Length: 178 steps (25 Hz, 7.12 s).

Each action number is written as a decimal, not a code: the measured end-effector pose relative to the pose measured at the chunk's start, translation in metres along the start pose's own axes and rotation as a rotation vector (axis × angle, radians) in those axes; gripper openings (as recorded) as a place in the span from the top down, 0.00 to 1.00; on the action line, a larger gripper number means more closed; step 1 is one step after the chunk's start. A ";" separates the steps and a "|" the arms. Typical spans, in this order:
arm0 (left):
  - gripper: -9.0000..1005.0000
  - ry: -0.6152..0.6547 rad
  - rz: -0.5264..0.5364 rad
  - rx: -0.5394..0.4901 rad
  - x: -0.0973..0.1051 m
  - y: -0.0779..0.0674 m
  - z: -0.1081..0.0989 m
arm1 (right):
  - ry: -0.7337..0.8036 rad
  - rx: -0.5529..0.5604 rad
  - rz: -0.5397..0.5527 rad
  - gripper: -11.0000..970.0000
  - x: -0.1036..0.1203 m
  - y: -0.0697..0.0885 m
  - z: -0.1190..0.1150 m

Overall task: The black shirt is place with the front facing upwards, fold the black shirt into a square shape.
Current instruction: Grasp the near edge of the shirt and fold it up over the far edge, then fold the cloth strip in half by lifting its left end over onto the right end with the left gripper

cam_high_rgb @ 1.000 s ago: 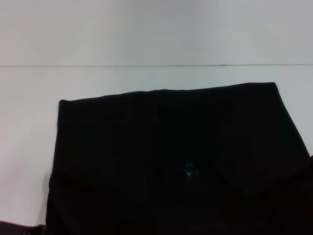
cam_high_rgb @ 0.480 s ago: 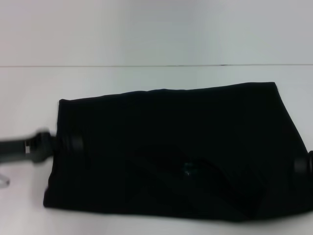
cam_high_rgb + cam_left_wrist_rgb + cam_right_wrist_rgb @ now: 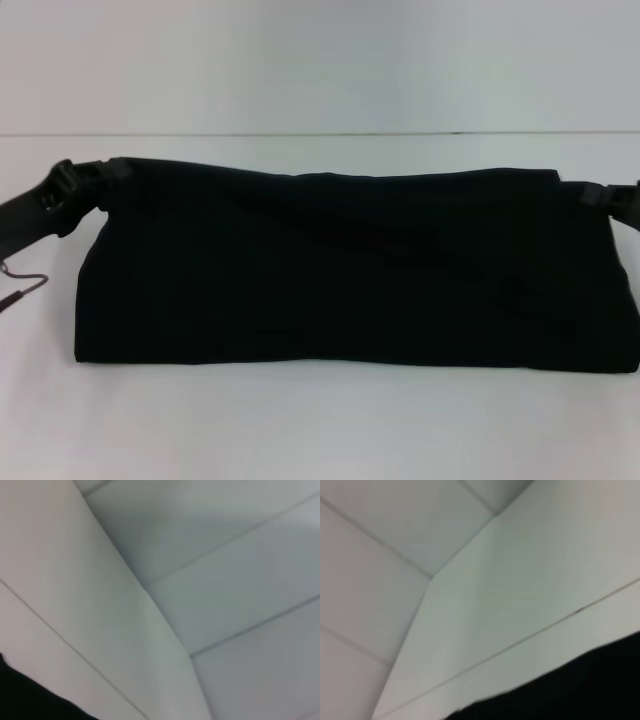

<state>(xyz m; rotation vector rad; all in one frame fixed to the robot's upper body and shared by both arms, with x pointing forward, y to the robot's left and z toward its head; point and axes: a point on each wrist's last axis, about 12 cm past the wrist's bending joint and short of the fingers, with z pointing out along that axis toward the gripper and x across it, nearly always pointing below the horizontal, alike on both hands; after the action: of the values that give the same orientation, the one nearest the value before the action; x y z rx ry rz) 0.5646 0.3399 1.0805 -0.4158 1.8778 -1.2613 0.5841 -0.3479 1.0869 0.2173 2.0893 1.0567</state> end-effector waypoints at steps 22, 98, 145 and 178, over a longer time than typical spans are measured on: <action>0.96 -0.126 0.159 -0.153 -0.002 0.000 0.050 | -0.203 0.131 -0.115 0.95 -0.009 0.021 0.066; 0.07 0.180 -0.310 -0.257 0.036 0.041 -0.074 | 0.091 -0.343 -1.009 0.09 0.119 0.037 0.052; 0.14 0.145 -0.327 -0.329 0.021 0.037 -0.017 | 0.102 -0.369 -1.003 0.09 0.122 0.040 0.053; 0.90 0.128 -0.253 -0.332 0.020 0.038 -0.019 | 0.080 -0.375 -0.989 0.09 0.120 0.041 0.051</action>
<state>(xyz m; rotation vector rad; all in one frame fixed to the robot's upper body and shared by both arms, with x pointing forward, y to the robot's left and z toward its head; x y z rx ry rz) 0.5435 0.3555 1.0412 -0.7854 2.2062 -1.1568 0.5296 -0.2354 1.0317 -0.9571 1.6559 0.7842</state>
